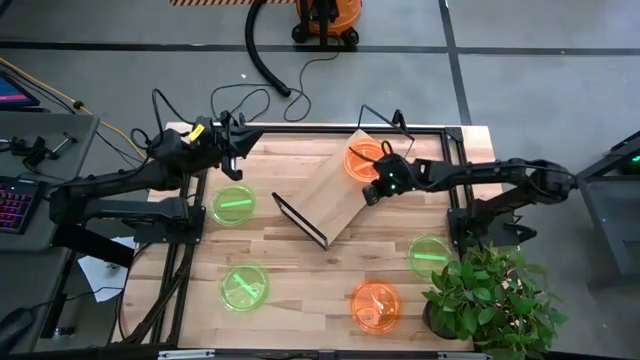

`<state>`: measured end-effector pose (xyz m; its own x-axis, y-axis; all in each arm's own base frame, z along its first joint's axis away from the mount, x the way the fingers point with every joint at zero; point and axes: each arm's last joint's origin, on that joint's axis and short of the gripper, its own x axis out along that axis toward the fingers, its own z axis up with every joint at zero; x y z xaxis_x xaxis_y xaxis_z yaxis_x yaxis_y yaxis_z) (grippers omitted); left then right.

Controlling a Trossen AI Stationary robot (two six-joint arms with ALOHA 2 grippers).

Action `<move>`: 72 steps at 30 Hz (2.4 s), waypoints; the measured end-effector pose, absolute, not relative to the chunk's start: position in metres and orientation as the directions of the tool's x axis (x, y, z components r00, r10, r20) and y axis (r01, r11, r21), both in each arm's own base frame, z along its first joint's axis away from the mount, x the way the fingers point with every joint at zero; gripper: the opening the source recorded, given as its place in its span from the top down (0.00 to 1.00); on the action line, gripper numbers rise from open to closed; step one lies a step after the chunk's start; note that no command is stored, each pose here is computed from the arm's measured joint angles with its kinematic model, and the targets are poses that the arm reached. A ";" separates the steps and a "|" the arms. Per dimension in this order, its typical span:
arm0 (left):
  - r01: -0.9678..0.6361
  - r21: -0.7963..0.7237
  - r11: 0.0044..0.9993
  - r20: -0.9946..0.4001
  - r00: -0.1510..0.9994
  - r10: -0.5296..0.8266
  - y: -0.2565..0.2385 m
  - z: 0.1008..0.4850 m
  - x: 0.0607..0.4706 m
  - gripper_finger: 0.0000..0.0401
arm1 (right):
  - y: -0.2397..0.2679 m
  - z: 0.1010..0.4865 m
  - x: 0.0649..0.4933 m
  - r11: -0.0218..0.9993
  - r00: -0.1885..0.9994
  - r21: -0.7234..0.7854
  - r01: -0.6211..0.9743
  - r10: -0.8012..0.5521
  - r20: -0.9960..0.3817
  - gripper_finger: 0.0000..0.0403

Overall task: Place and stack plates onto a shelf
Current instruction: Stack the top orange plate on top of the orange plate on the shelf, then stack the orange plate on top of the orange plate on the shelf

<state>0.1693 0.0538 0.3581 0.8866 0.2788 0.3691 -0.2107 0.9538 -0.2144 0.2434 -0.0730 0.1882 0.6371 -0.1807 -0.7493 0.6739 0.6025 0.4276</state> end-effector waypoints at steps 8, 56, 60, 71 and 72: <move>-0.214 -0.215 0.953 0.356 0.891 0.280 0.054 0.356 0.171 1.00 | -0.087 0.187 0.239 0.580 0.646 0.464 0.669 -0.145 -0.750 1.00; -0.229 -0.220 0.948 0.351 0.888 0.296 0.055 0.356 0.171 1.00 | -0.097 0.183 0.230 0.308 0.521 0.433 0.847 -0.321 -0.791 1.00; -0.230 -0.221 0.948 0.351 0.888 0.298 0.055 0.356 0.171 1.00 | -0.097 0.183 0.230 0.307 0.522 0.434 0.847 -0.321 -0.790 1.00; -0.232 -0.222 0.947 0.351 0.887 0.300 0.055 0.356 0.171 1.00 | -0.086 0.228 0.215 0.558 0.722 0.508 0.657 -0.271 -0.637 1.00; -0.232 -0.222 0.947 0.351 0.887 0.300 0.055 0.356 0.171 1.00 | -0.085 0.234 0.212 0.582 0.744 0.514 0.630 -0.260 -0.616 1.00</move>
